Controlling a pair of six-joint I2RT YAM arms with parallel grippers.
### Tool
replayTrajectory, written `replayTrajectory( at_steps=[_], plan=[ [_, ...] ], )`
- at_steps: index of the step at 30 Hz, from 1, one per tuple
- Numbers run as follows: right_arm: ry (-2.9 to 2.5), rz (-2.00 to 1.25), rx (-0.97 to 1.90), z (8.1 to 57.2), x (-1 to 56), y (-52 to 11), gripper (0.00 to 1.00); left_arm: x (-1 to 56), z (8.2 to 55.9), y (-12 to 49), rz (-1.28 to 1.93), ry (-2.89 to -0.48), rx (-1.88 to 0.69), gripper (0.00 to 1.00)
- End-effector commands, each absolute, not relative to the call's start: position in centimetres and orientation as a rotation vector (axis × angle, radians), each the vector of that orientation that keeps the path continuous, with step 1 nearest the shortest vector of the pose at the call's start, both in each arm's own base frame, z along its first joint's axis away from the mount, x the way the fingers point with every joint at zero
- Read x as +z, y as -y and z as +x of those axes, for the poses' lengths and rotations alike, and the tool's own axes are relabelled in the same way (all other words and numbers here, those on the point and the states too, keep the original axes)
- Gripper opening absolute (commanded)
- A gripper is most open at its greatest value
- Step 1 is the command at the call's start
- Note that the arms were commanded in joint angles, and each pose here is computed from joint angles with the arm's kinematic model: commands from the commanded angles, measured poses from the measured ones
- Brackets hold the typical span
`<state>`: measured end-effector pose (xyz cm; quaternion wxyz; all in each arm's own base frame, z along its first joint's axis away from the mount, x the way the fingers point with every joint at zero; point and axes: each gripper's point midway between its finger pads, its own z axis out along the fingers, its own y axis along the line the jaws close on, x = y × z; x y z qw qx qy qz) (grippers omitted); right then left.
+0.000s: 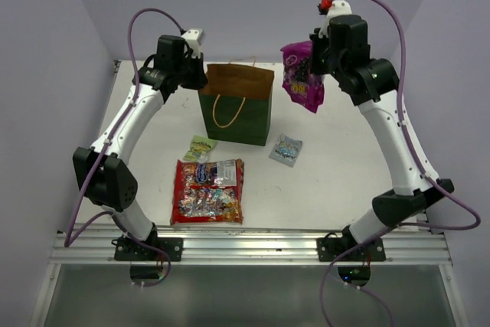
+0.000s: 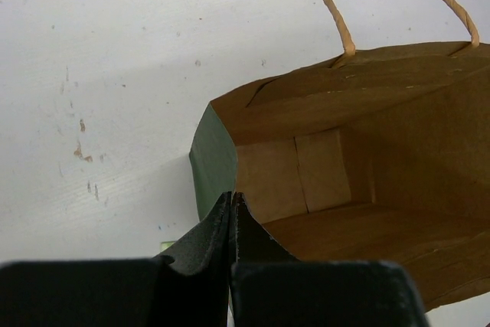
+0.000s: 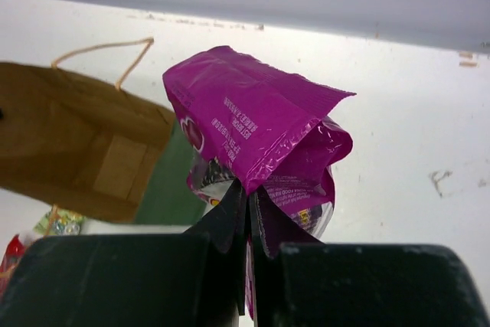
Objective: Place the snacks into the paper bag
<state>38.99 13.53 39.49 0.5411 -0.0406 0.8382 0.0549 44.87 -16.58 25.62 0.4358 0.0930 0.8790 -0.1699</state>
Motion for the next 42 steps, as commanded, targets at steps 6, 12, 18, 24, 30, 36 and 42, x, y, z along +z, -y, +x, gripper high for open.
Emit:
replayTrajectory(
  at_steps=[6,12,18,24,30,36,42],
  plan=[
    [-1.646,-0.112,0.199,45.4,50.6,-17.1,0.0,26.8,44.7,16.4,0.166,-2.188,-0.449,0.0],
    [-1.468,-0.138,0.332,45.1,55.7,-20.6,0.0,27.1,44.7,16.6,0.171,-2.183,-0.462,0.0],
    [-1.405,-0.276,0.471,43.2,56.4,-25.9,0.0,27.0,44.8,16.8,0.178,-2.186,-0.475,0.0],
    [-1.42,-0.362,0.588,41.8,55.1,-30.4,0.0,26.7,44.9,17.1,0.187,-2.193,-0.491,0.0],
    [-1.523,-0.431,0.579,41.7,50.6,-32.0,0.0,26.8,44.9,17.2,0.199,-2.19,-0.493,0.0],
    [-1.584,-0.481,0.54,42.5,46.9,-32.8,0.0,27.0,44.8,17.3,0.201,-2.183,-0.497,0.0],
    [-1.595,-0.489,0.516,43.4,45.9,-33.2,0.0,27.2,44.7,17.2,0.203,-2.18,-0.493,0.0]
  ],
)
